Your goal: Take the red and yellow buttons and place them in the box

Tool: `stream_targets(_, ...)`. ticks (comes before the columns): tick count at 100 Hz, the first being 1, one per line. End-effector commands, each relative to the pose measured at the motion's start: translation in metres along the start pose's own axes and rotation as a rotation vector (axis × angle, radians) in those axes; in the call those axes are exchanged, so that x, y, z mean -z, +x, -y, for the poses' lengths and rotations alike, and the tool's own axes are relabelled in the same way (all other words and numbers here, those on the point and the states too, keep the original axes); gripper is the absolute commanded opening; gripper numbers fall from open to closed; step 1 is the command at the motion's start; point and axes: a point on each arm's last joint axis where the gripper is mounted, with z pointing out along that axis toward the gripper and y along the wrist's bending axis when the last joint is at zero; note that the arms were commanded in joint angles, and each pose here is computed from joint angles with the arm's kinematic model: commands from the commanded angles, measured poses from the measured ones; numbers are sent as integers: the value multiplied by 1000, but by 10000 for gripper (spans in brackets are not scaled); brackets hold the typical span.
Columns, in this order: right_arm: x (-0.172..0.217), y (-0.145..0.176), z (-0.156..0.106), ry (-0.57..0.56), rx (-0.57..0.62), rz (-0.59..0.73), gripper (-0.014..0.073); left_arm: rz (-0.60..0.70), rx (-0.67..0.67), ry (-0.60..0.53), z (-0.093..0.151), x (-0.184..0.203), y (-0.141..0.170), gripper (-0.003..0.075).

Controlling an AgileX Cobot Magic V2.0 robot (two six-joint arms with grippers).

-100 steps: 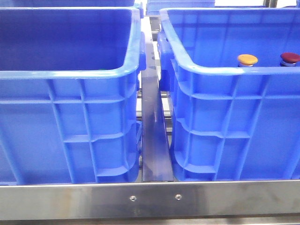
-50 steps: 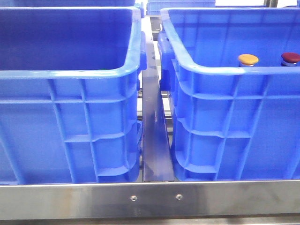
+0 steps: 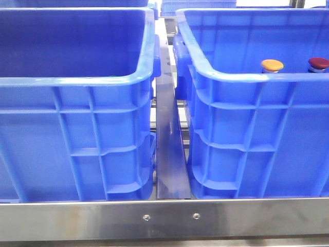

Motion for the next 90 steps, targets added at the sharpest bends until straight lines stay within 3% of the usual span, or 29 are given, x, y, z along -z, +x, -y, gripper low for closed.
stream_targets(1, 0, -9, 6, 50, -101, 28, -67, 69, 8, 7, 0, 1, 7, -19)
stream_targets(13, 2, -2, 20, 210, -47, -55, -67, 69, 8, 7, 0, 1, 7, -19)
stream_targets(23, 3, -7, 21, 222, -2, -56, -67, 69, 8, 7, 0, 1, 7, -19)
stream_targets(24, 4, -7, 21, 223, -42, -50, -67, 69, 8, 7, 0, 1, 7, -19)
stream_targets(25, 4, -8, 21, 223, -1, -51, -67, 69, 8, 7, 0, 1, 7, -19)
stream_targets(26, 4, -8, 21, 225, -46, -45, -67, 69, 8, 7, 0, 1, 7, -19)
stream_targets(28, 5, -10, 22, 229, -8, -46, -67, 69, 8, 7, 0, 1, 7, -19)
stream_targets(31, 7, -11, 22, 238, -70, -29, -67, 69, 8, 7, 0, 1, 7, -19)
stream_targets(32, 8, -12, 22, 241, -33, -29, -67, 69, 8, 7, 0, 1, 7, -19)
stream_targets(38, 13, -16, 23, 263, -93, 18, -67, 69, 8, 7, 0, 1, 7, -19)
stream_targets(49, 19, -17, 23, 279, -59, 28, -67, 69, 8, 7, 0, 1, 7, -19)
stream_targets(61, 25, -1, 22, 315, -88, 14, -67, 69, 8, 7, 0, 1, 7, -19)
stream_targets(78, 38, 29, 15, 348, -76, 168, -67, 69, 8, 7, 0, 1, 7, -19)
stream_targets(90, 44, 60, 11, 378, -72, 185, -67, 69, 8, 7, 0, 1, 7, -19)
